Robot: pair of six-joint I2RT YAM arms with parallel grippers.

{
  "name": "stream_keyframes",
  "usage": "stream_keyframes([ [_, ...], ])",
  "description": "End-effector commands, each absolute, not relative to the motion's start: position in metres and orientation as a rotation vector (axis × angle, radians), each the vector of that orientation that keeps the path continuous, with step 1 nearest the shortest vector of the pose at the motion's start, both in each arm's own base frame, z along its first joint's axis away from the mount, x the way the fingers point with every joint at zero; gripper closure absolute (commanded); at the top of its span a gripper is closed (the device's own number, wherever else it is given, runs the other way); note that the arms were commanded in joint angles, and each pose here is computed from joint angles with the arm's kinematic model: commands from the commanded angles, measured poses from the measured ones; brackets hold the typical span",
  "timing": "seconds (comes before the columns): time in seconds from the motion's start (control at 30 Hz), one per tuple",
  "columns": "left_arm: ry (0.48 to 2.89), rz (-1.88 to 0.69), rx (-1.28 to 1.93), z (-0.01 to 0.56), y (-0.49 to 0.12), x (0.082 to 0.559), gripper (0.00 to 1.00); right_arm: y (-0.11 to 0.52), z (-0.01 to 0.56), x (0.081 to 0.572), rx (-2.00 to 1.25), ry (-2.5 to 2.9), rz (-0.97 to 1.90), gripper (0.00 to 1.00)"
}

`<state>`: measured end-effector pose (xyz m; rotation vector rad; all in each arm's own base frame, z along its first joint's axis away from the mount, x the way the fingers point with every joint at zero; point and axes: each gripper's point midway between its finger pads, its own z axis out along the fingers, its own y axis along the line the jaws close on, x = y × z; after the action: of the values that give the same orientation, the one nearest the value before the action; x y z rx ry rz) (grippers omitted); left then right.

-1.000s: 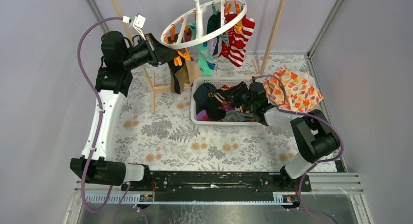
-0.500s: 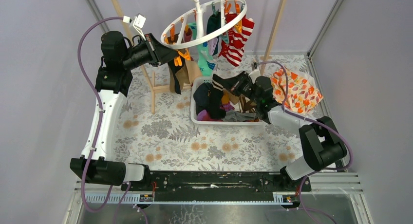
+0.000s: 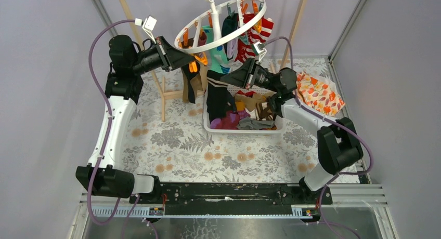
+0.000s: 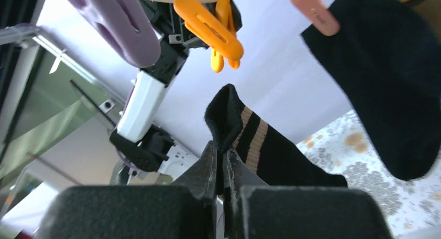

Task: Clip the socks to the hanger
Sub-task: Pick up the sock from the bin, then clamp the sock onto the hanger.

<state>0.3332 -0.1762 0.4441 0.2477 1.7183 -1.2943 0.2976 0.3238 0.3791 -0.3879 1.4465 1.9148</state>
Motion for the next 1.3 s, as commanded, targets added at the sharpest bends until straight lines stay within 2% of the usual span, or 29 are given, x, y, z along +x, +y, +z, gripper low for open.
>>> stream_keyframes([
  [0.0, 1.622, -1.411, 0.399, 0.467, -0.187, 0.301, 1.0, 0.341, 0.405, 0.252, -0.654, 1.318, 2.074, 1.0],
  [0.6, 1.621, -1.501, 0.439, 0.464, -0.191, 0.291, 1.0, 0.384, 0.425, 0.261, -0.716, 1.205, 2.261, 1.0],
  [1.27, 1.625, -1.507, 0.432, 0.465, -0.191, 0.29, 1.0, 0.389, 0.408, 0.264, -0.719, 1.275, 2.239, 1.0],
])
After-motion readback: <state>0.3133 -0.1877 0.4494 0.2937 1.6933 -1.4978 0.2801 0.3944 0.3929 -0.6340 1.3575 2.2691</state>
